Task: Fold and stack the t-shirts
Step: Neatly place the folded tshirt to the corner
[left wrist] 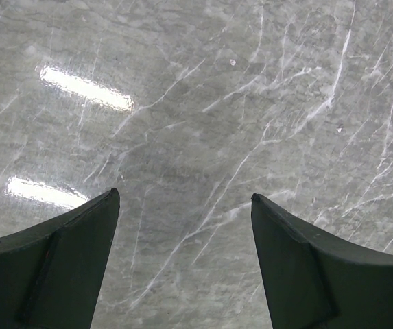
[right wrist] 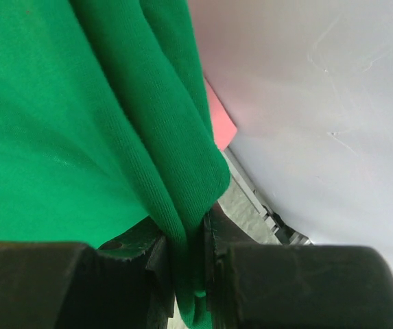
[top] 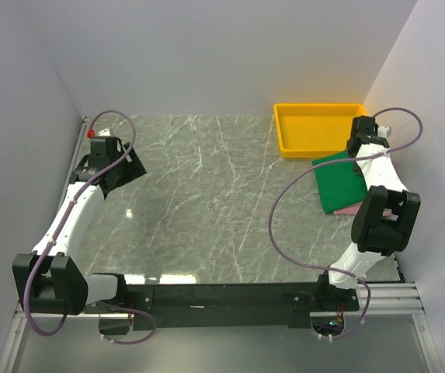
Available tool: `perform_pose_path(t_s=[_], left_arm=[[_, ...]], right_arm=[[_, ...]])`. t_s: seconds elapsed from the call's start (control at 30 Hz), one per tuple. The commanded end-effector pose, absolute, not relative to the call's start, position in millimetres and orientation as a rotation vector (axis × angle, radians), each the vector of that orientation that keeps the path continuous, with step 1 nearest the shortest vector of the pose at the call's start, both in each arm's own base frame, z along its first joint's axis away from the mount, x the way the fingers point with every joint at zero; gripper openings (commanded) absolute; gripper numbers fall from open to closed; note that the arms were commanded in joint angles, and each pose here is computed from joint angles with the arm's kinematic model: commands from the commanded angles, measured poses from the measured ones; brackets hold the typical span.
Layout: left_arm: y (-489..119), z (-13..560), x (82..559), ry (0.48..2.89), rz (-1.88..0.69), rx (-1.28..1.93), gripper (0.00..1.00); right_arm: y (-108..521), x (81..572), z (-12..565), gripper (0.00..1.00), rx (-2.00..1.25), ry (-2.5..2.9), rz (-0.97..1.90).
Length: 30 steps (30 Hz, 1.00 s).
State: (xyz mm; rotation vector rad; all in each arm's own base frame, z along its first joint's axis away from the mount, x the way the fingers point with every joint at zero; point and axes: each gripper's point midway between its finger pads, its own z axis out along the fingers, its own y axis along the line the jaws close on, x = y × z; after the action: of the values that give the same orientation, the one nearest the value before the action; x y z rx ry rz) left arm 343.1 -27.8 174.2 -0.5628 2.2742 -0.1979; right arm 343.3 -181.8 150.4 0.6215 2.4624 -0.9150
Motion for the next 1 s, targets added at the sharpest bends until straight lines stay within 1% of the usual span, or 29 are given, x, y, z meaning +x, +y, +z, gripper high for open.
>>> perform_pose_path(t_s=[0.0, 0.37, 0.57, 0.6, 0.67, 0.8, 0.87, 0.9, 0.97], left_arm=[[-29.0, 179.9, 347.2, 2.259, -0.218, -0.544, 0.82], [-29.8, 173.5, 348.2, 2.276, -0.215, -0.543, 0.82], [-28.7, 170.7, 348.4, 2.284, -0.208, -0.548, 0.82], [-29.0, 171.6, 349.0, 2.281, -0.210, -0.547, 0.82], [-29.6, 171.6, 348.9, 2.282, -0.214, -0.545, 0.81], [-32.0, 170.2, 348.5, 2.289, -0.229, -0.540, 0.81], [-33.3, 170.9, 348.6, 2.289, -0.235, -0.534, 0.81], [-33.0, 171.9, 348.5, 2.286, -0.236, -0.534, 0.81], [-33.0, 173.1, 348.6, 2.282, -0.238, -0.533, 0.81]], right_arm=[[-202.0, 348.8, 148.7, 0.00, 0.683, 2.395, -0.930], [-226.1, 344.1, 108.8, 0.02, 0.685, 2.455, -1.024], [-234.7, 342.7, 102.3, 0.06, 0.703, 2.447, -1.091], [-236.1, 342.3, 101.5, 0.12, 0.709, 2.448, -1.094], [-238.1, 340.3, 99.1, 0.18, 0.708, 2.461, -1.125], [-244.9, 337.5, 108.3, 0.37, 0.730, 2.422, -1.194], [-249.4, 334.1, 116.7, 0.41, 0.753, 2.389, -1.237], [-250.3, 332.9, 118.9, 0.46, 0.763, 2.378, -1.250], [-251.7, 329.9, 126.1, 0.50, 0.797, 2.347, -1.266]])
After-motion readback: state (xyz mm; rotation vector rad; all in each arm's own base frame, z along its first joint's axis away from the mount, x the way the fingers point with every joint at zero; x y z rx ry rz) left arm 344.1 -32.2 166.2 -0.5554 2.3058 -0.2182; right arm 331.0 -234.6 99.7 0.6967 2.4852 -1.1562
